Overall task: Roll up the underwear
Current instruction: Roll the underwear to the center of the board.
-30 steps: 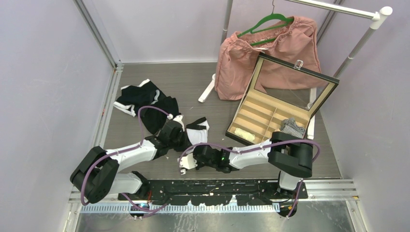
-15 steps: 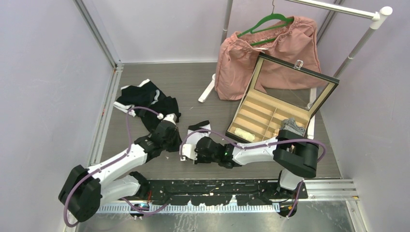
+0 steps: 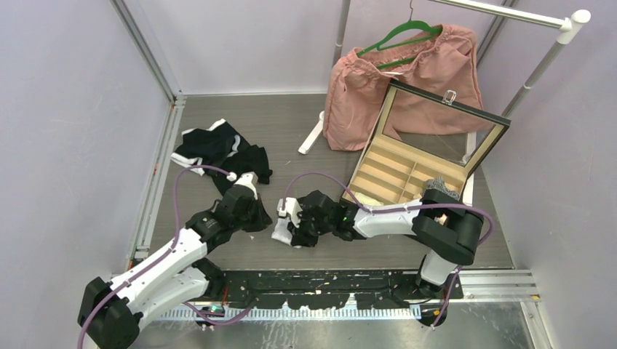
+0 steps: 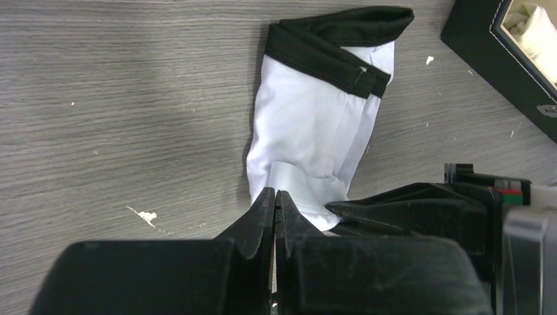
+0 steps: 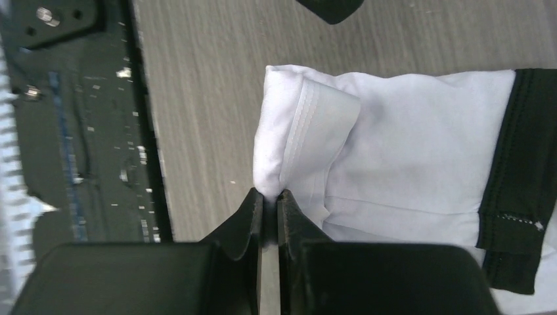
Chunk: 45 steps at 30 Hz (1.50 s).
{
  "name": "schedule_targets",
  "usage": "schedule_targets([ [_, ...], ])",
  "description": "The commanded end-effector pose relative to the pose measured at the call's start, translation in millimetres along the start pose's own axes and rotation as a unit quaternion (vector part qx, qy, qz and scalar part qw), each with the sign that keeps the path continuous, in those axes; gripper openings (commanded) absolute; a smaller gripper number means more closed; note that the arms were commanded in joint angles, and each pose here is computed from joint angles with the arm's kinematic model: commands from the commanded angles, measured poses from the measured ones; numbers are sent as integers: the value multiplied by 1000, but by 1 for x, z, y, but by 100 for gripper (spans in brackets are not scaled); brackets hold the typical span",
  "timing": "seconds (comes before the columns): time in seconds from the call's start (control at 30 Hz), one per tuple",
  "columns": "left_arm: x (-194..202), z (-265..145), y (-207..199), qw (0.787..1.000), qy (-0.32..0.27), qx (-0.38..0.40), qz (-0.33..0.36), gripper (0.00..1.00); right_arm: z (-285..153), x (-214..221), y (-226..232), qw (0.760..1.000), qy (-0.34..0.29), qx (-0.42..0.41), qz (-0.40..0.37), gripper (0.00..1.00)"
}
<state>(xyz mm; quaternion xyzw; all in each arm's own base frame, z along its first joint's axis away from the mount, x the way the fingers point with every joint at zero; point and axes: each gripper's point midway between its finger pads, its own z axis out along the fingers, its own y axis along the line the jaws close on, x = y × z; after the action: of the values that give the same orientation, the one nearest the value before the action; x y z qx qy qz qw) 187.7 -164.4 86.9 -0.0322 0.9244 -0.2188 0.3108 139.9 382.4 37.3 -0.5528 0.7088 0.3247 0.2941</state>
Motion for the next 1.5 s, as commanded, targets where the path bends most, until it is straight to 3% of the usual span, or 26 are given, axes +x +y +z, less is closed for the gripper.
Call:
schedule_targets([
  [0.0, -6, -9, -11, 1000, -1, 26, 14, 1, 0, 7, 34, 987, 14, -99, 124, 1],
  [0.33, -6, -13, -28, 997, 7, 70, 30, 1, -2, -16, 33, 940, -48, -191, 279, 1],
  [0.63, -2, -10, -31, 996, 16, 82, 36, 1, 0, -14, 4, 903, -71, -190, 379, 1],
  [0.87, 1, -8, -37, 994, 21, 100, 40, 1, 4, 2, -17, 896, -56, -151, 413, 1],
  [1.47, 19, 16, -35, 991, 55, 111, 47, 1, 4, 24, -45, 909, -10, -63, 411, 4],
])
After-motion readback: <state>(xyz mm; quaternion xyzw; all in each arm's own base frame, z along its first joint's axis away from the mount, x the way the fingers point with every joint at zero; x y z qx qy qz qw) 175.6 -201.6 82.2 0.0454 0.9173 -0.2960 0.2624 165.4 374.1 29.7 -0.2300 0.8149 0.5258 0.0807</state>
